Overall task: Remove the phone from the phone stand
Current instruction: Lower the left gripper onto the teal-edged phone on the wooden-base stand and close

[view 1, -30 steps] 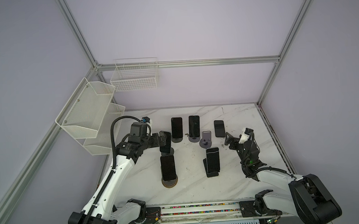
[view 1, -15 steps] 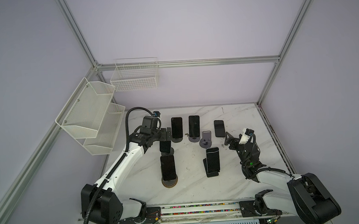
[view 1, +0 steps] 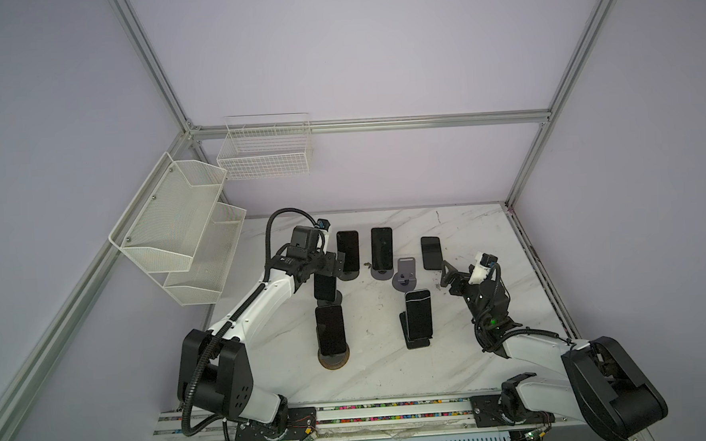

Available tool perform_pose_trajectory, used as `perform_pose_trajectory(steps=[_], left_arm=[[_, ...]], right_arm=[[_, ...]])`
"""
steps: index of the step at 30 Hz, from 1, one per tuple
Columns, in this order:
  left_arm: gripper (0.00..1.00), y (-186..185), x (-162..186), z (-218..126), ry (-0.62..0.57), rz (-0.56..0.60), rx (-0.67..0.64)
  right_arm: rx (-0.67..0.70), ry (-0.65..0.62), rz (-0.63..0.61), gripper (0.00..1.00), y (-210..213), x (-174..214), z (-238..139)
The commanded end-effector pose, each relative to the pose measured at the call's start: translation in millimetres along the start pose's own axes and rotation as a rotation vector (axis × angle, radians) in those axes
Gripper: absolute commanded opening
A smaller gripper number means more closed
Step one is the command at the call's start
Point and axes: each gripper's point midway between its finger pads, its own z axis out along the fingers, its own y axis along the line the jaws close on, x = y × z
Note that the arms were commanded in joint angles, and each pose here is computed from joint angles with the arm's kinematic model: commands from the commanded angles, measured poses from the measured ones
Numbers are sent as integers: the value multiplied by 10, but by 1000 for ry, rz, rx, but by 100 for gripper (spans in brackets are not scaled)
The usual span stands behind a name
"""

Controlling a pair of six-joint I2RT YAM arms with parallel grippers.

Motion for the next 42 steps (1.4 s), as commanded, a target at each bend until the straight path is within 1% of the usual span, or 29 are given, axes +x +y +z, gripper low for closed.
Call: perform_pose_trajectory(steps=[1, 12, 15, 19, 21, 29, 35, 42], left_arm=[[100, -24, -414, -163, -110, 35, -2], [100, 42, -121, -110, -56, -10, -37], [100, 87, -73, -143, -66, -23, -60], [100, 67, -28, -144, -86, -44, -47], [100, 52, -71, -240, -126, -51, -37], [100, 24, 19, -177, -121, -91, -18], [100, 14, 175, -100, -103, -97, -13], [94, -32, 245, -91, -107, -103, 14]], right_arm=[[-10, -48, 4, 97, 60, -146, 11], [-7, -41, 7, 97, 52, -116, 34], [-7, -40, 5, 97, 47, -104, 39], [3, -31, 1, 97, 29, -76, 54], [8, -29, 3, 97, 21, -69, 64], [27, -8, 3, 97, -6, -20, 112], [44, 20, 1, 97, -28, 40, 180], [53, 32, 0, 97, -39, 72, 214]])
